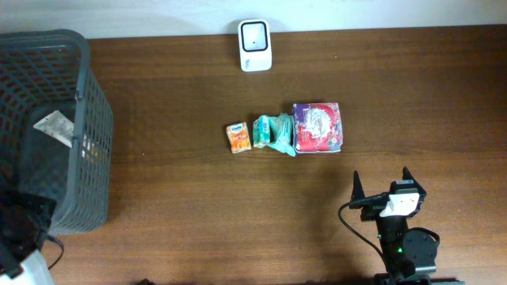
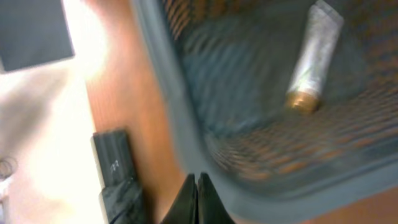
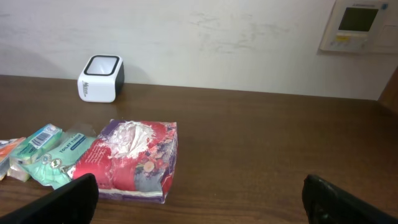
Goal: Scan the item barcode
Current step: 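Reach into the basket and grasp the white Pantene tube with the left gripper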
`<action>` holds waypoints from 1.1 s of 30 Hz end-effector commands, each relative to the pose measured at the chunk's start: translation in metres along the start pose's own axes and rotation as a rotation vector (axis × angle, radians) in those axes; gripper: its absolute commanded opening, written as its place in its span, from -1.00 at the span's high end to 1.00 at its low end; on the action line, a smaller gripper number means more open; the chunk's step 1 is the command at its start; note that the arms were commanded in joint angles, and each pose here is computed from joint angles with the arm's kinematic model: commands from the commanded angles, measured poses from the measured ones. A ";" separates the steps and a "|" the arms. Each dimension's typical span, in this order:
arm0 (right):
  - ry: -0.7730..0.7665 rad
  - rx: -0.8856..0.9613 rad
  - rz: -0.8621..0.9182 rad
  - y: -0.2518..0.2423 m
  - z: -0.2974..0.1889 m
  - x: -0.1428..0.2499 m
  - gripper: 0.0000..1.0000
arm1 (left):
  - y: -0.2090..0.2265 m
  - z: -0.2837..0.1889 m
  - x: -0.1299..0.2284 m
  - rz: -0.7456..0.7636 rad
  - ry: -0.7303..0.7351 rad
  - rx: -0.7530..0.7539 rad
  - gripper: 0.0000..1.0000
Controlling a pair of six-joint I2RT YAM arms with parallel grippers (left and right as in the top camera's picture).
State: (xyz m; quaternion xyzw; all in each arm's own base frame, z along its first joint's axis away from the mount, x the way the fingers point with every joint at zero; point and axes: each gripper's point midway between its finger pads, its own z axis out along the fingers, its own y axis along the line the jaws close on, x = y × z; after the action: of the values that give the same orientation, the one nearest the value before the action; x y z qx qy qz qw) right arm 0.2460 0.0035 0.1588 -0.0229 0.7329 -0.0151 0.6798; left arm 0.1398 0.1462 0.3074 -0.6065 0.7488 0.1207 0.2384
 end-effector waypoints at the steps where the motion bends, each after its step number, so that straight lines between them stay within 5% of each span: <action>1: 0.007 0.002 0.008 0.000 0.000 0.004 -0.97 | -0.033 0.000 -0.033 -0.048 -0.114 0.127 1.00; 5: 0.007 0.002 0.008 0.000 0.000 0.004 -0.97 | -0.129 0.001 -0.092 0.021 -0.255 0.453 0.55; 7: 0.007 0.002 0.008 0.000 0.000 0.004 -0.97 | -0.184 0.027 -0.104 0.104 -0.226 0.584 -0.34; 10: 0.007 0.002 0.008 0.000 0.000 0.004 -0.97 | -0.211 0.111 -0.095 0.191 -0.107 0.496 -0.78; 13: 0.007 0.002 0.008 0.000 0.000 0.004 -0.97 | -0.217 0.185 -0.063 0.363 0.034 0.394 -0.98; 24: 0.007 0.002 0.008 0.000 0.000 0.004 -0.97 | -0.200 0.303 0.010 0.410 0.326 0.206 -0.74; 30: 0.007 0.002 0.008 0.000 0.000 0.004 -0.97 | -0.200 0.333 0.044 0.448 0.410 0.165 -0.42; 32: 0.007 0.002 0.008 0.000 0.000 0.004 -0.97 | -0.193 0.339 0.052 0.453 0.441 0.141 0.52; 33: 0.007 0.002 0.008 0.000 0.000 0.004 -0.97 | -0.190 0.339 0.053 0.451 0.452 0.133 0.72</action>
State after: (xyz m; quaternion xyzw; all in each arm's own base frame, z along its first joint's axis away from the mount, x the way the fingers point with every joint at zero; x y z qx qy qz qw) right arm 0.2460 0.0035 0.1588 -0.0228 0.7329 -0.0149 0.6798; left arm 0.3974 0.2200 0.0325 -0.4189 0.9015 -0.0149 0.1077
